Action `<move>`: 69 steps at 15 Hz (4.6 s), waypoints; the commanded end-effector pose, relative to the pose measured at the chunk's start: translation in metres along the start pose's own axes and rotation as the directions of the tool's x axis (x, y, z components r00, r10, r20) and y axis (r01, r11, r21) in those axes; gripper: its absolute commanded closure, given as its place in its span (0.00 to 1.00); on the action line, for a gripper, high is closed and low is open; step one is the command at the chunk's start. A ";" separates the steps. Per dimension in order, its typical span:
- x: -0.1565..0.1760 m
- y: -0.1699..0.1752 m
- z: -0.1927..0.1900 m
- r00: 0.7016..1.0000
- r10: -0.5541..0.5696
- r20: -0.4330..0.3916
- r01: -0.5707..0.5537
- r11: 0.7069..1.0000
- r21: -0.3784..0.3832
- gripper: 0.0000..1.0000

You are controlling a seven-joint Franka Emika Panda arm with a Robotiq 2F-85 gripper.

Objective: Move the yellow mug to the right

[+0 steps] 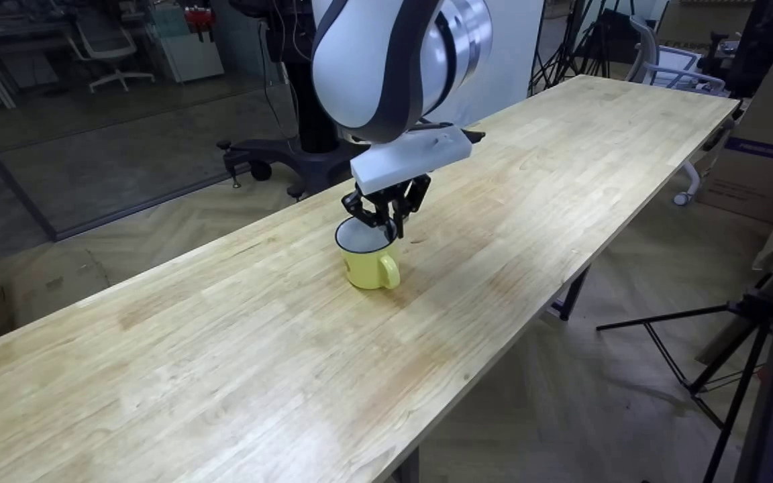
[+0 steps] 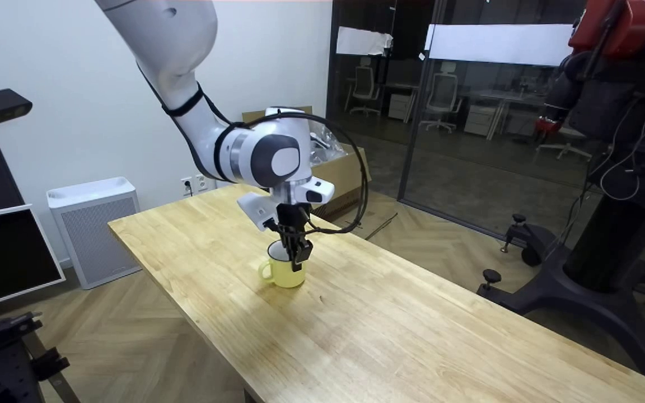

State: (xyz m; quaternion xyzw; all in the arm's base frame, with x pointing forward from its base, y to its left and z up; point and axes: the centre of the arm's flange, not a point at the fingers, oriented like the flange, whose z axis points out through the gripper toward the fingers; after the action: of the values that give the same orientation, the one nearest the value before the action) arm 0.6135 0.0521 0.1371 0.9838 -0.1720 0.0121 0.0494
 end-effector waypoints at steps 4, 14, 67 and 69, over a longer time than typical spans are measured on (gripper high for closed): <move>0.002 -0.001 -0.002 1.000 0.012 0.016 -0.012 1.000 0.008 0.88; 0.030 0.013 0.006 0.987 0.158 -0.003 -0.158 0.984 -0.085 0.97; 0.082 0.109 0.010 0.787 0.616 -0.035 -0.613 0.775 -0.151 0.38; 0.082 0.110 0.005 0.787 0.615 -0.046 -0.614 0.774 -0.153 0.23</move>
State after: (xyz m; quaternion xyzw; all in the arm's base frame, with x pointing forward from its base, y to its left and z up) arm 0.6552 -0.0788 0.1338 0.8682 -0.4820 0.0028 0.1182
